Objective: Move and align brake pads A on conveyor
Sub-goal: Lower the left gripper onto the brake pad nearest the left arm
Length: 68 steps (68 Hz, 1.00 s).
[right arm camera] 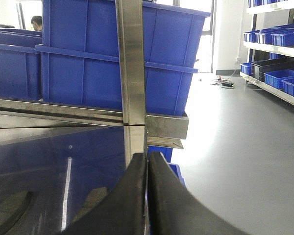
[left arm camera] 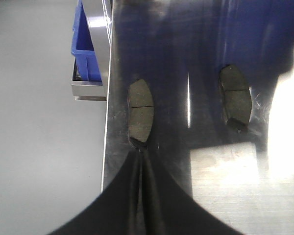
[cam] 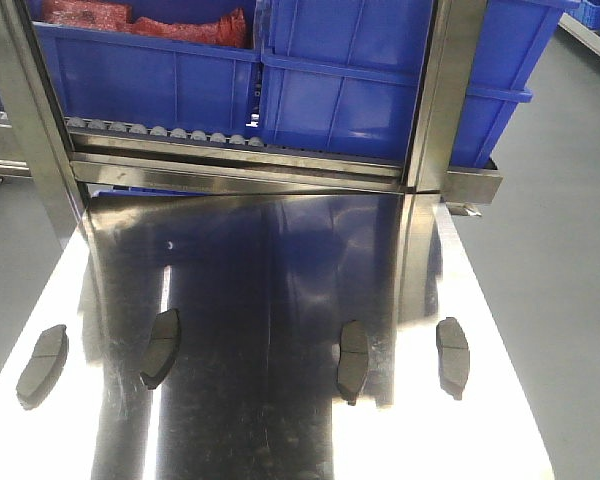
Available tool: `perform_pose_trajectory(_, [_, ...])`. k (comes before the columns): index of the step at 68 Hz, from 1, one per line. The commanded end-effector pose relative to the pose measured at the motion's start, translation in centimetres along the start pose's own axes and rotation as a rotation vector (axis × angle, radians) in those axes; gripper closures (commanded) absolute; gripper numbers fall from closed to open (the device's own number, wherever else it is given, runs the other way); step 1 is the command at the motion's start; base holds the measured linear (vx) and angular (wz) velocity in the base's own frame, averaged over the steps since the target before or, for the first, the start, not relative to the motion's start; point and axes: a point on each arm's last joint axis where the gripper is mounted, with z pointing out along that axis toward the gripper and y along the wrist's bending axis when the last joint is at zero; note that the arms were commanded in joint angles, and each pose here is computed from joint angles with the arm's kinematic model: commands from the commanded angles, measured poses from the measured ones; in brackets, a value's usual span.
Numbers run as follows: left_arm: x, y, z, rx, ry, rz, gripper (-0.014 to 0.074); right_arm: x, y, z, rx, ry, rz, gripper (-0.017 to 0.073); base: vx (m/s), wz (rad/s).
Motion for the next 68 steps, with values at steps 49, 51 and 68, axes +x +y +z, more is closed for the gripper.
perform_pose_trajectory(49, [-0.5, -0.1, -0.4, 0.005, 0.017, -0.001, 0.0148, -0.3, 0.0, -0.1, -0.001, -0.071, -0.005, 0.0571, 0.0, 0.0])
perform_pose_trajectory(51, [-0.5, -0.1, -0.4, 0.008, 0.018, -0.008, 0.0149, -0.3, 0.0, -0.1, -0.001, -0.071, -0.005, 0.0571, 0.0, 0.0])
perform_pose_trajectory(68, [-0.4, -0.5, 0.3, 0.047, 0.03, -0.03, 0.015, -0.3, 0.0, -0.1, -0.001, -0.071, -0.005, 0.0571, 0.0, 0.0])
